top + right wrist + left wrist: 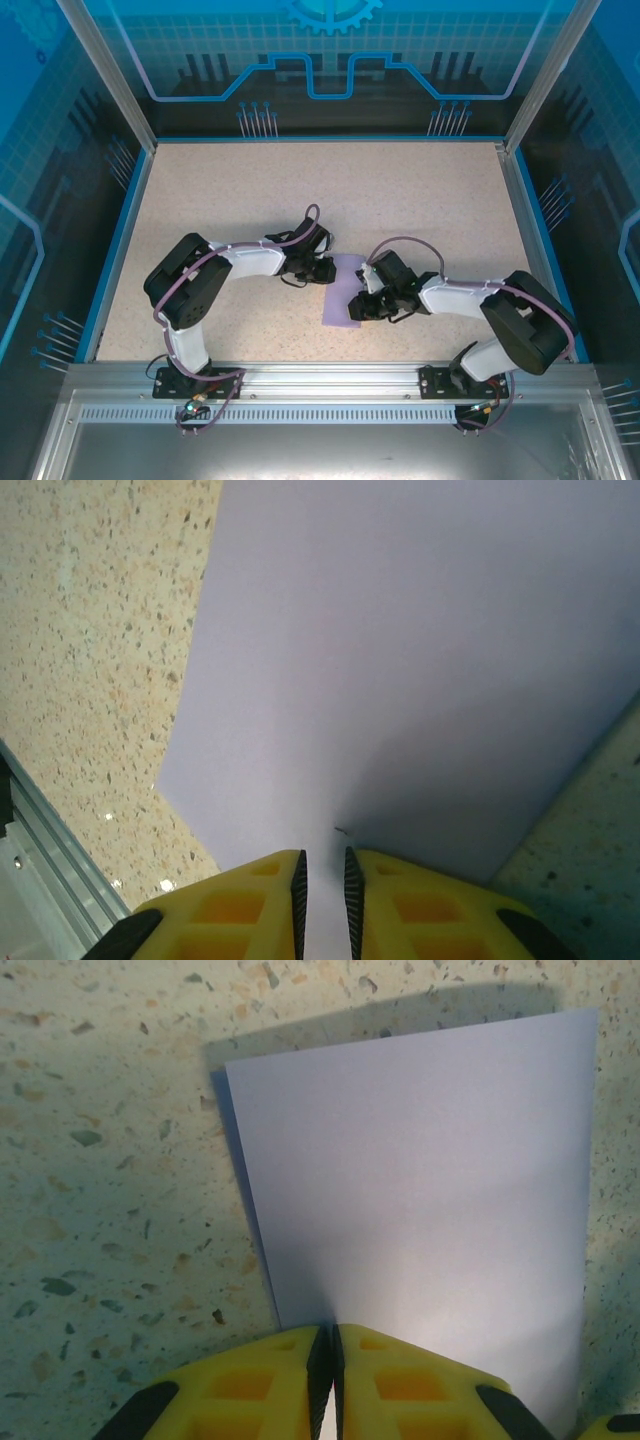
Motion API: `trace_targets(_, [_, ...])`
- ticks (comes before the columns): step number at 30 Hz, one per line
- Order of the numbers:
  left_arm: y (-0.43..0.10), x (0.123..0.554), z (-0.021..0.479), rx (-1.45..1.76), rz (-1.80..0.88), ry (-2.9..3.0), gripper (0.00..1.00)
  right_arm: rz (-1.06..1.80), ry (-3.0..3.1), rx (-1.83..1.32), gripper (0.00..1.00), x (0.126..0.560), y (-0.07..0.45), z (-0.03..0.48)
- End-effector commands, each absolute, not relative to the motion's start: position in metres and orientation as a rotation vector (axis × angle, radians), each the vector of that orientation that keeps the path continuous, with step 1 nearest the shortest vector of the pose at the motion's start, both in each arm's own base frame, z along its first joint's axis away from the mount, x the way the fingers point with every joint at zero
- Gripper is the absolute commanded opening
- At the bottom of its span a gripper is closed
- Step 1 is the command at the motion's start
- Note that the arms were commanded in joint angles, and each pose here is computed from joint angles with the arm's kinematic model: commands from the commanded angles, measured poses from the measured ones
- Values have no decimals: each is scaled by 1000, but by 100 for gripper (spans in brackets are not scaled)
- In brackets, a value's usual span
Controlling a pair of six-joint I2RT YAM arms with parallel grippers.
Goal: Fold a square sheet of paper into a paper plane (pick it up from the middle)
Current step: Fold the square sheet of paper in half at the center of the table.
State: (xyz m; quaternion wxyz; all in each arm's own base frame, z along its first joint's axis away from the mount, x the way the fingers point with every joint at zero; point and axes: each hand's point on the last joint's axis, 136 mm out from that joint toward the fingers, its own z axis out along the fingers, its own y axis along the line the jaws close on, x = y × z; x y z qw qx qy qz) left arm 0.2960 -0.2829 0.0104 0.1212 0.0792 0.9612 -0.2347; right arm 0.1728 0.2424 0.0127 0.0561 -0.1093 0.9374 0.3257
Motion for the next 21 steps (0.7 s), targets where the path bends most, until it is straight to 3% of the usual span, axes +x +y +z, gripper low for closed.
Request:
trace_targets(1, [-229,271,-41,183,-404,3000,16,925,2995,-344,21,133,223,-6])
trace_targets(12, [-229,275,-41,182,-409,2999,16,823,3062,-390,20,101,206,-5])
trace_targets(21, [-230,274,-38,188,-426,2993,16,1028,2763,-328,20,161,247,57])
